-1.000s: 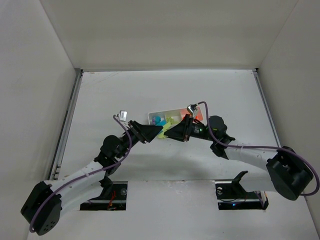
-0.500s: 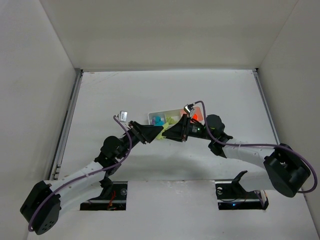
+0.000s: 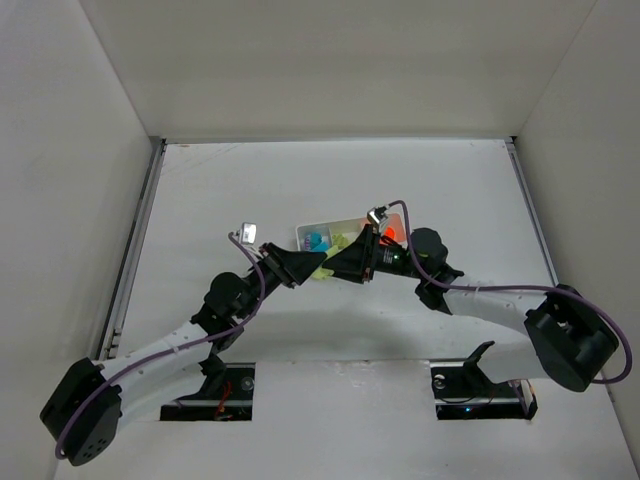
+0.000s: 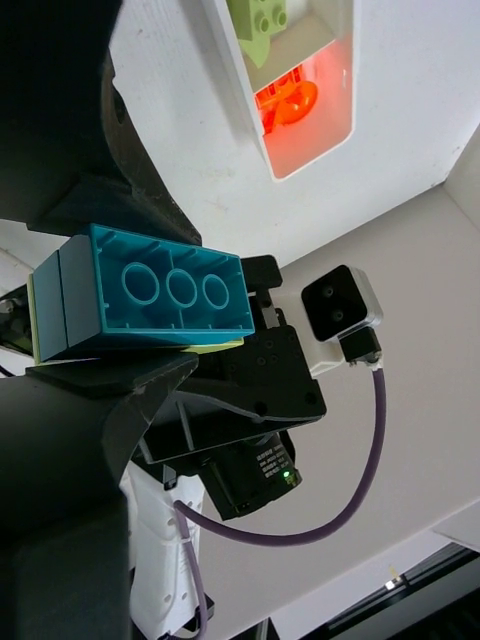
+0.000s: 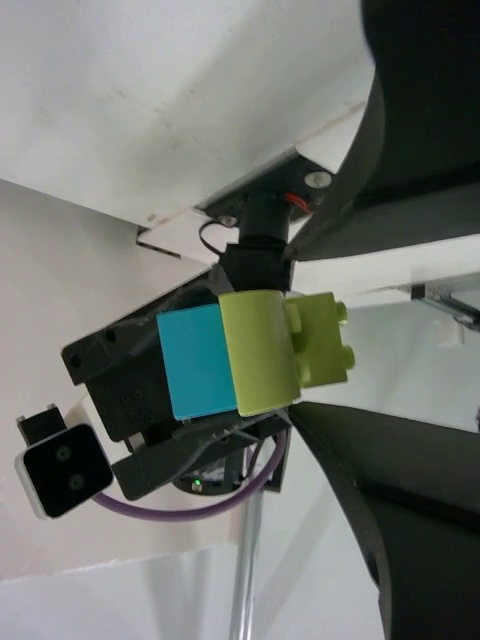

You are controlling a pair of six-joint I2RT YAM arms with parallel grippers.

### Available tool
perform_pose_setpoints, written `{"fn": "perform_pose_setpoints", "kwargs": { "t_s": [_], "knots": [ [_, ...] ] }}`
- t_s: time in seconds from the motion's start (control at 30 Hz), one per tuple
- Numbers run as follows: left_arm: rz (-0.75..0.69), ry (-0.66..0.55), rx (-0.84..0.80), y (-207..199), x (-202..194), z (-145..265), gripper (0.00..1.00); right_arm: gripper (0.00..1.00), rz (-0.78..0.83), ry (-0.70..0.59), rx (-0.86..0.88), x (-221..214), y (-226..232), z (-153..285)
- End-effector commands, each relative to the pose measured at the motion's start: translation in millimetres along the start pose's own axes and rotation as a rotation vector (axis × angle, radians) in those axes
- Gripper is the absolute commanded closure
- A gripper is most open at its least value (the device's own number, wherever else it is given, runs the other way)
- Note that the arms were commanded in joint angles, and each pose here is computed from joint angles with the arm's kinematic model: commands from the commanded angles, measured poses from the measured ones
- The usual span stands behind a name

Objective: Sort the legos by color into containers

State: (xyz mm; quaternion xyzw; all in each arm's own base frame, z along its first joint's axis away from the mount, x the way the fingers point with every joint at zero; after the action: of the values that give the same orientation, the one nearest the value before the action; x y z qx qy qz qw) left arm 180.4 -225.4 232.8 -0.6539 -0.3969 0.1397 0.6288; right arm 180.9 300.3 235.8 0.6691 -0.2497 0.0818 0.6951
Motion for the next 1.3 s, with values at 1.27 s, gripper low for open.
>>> {"fn": "perform_pose_setpoints", "kwargs": {
  "t_s": [1.27],
  "knots": [
    [0.085,-0.073,-0.010,-11,9,-10,0.88,0.67,0.104,-0.033,0.065,-5,15,-6]
  ]
}}
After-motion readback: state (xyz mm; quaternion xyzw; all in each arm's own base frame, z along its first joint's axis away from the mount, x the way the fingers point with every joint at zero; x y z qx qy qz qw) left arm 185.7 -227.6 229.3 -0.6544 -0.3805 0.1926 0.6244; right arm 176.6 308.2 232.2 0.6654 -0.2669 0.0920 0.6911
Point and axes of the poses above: each gripper's point midway between its finger pads, its own z axis back along the fingers, its own y axis along the line the jaws close on, x = y × z, the point moved 4 cm from there along z, back along the fingers, and after that the axes turned 14 degrees about z, right-handed, at the moved point
